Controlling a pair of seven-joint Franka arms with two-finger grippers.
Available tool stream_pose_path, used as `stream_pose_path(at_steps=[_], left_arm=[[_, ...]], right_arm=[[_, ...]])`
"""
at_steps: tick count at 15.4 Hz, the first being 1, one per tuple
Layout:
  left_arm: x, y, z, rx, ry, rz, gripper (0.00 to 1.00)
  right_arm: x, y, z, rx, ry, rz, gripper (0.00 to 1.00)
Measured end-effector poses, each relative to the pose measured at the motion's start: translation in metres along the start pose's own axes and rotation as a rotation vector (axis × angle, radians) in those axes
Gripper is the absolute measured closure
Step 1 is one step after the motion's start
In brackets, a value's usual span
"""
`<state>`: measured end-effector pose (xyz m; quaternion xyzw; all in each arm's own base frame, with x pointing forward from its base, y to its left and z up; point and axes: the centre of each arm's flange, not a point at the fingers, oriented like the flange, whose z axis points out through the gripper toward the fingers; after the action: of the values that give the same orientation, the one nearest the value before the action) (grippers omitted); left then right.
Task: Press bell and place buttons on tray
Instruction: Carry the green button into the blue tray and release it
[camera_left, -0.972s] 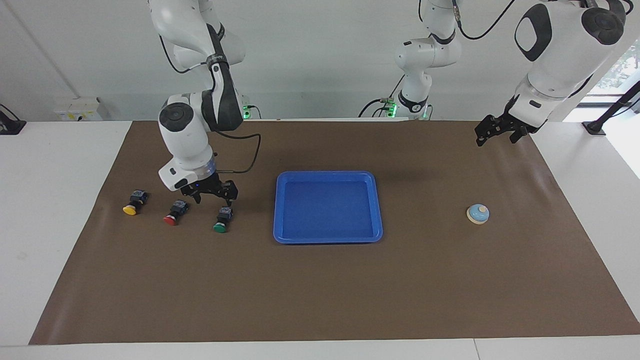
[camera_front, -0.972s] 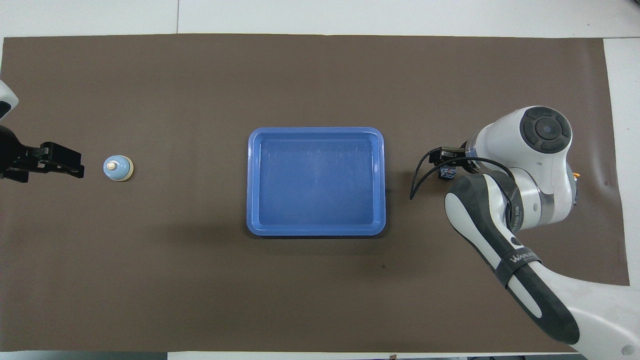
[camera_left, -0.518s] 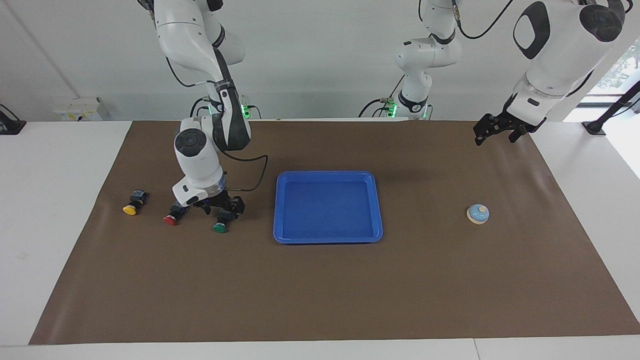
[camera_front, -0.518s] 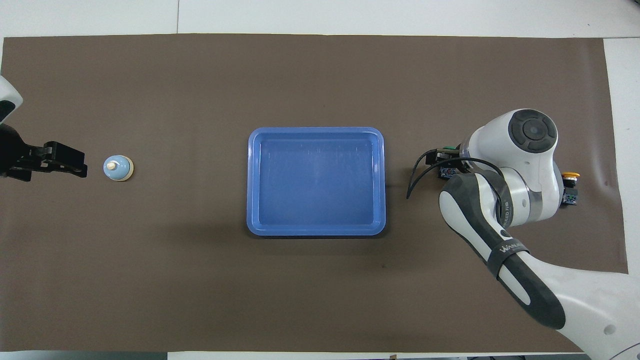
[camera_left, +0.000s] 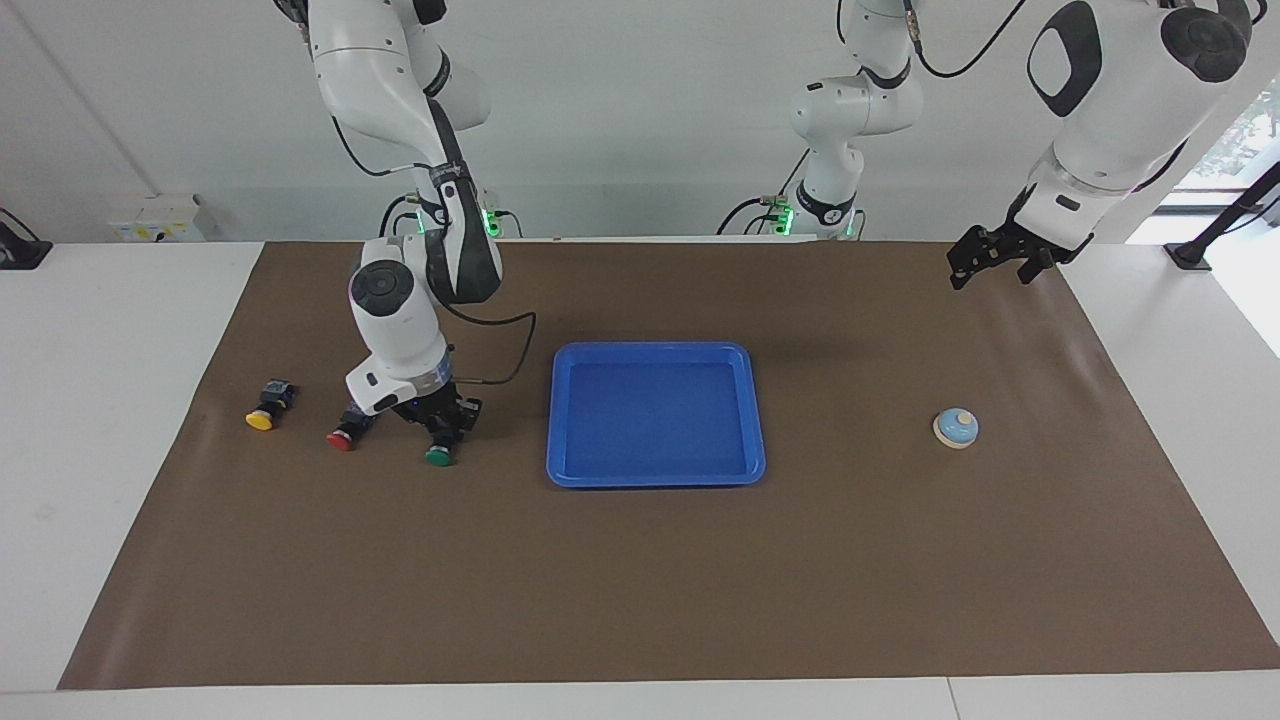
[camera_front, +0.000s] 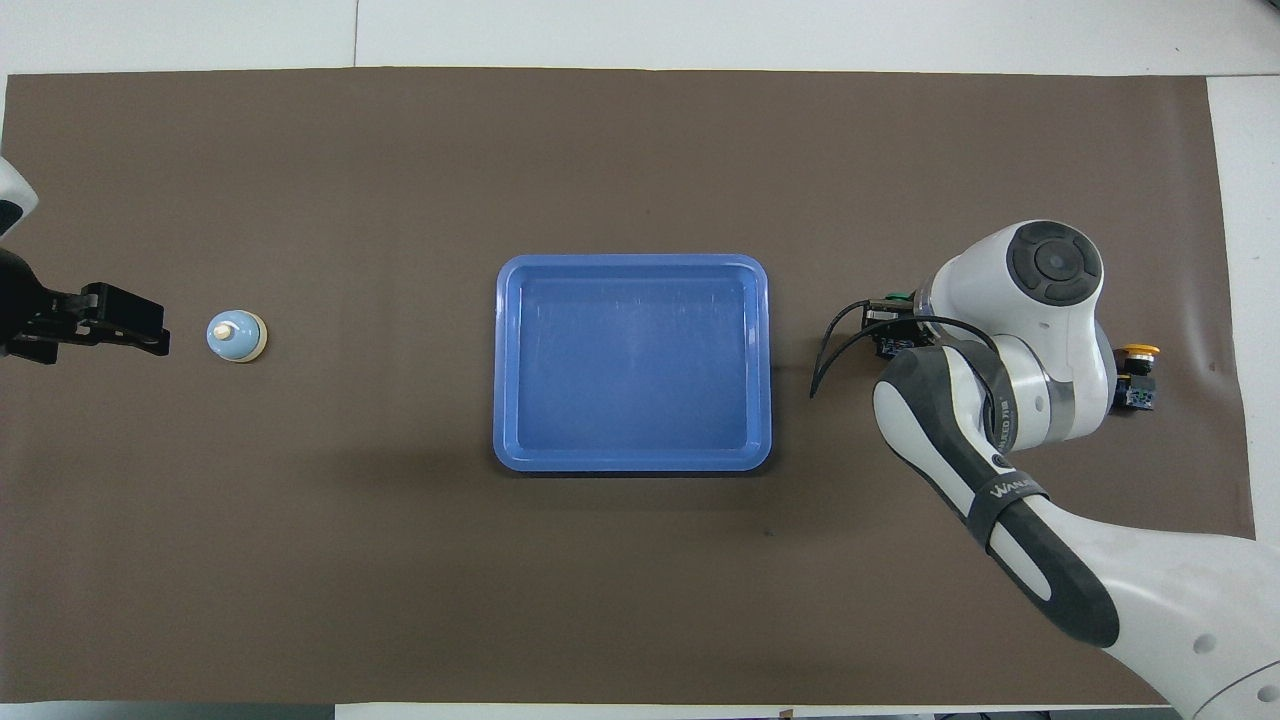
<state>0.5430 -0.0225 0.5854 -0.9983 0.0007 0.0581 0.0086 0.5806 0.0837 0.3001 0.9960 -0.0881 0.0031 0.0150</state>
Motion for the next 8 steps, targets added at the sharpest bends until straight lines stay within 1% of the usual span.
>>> stream_pose_path(at_steps=[2,4,6,8], left_arm=[[0.000,0.000,0.000,0.000,0.000,0.000,0.00],[0.000,0.001,0.000,0.000,0.000,0.002,0.00],[0.000,0.002,0.000,0.001,-0.001,0.004,0.00],[0.000,0.004,0.000,0.001,-0.001,0.007,0.00]], right_arm=[[0.006,-0.002,-0.012,-0.005,-0.012,-0.001,0.60],[0.013,-0.021,-0.045,-0.017,-0.041,-0.025,0.60],[0.010,-0.060,-0.084,-0.004,-0.054,-0.071,0.60],[-0.004,-0.106,-0.108,0.017,-0.052,-0.114,0.60]])
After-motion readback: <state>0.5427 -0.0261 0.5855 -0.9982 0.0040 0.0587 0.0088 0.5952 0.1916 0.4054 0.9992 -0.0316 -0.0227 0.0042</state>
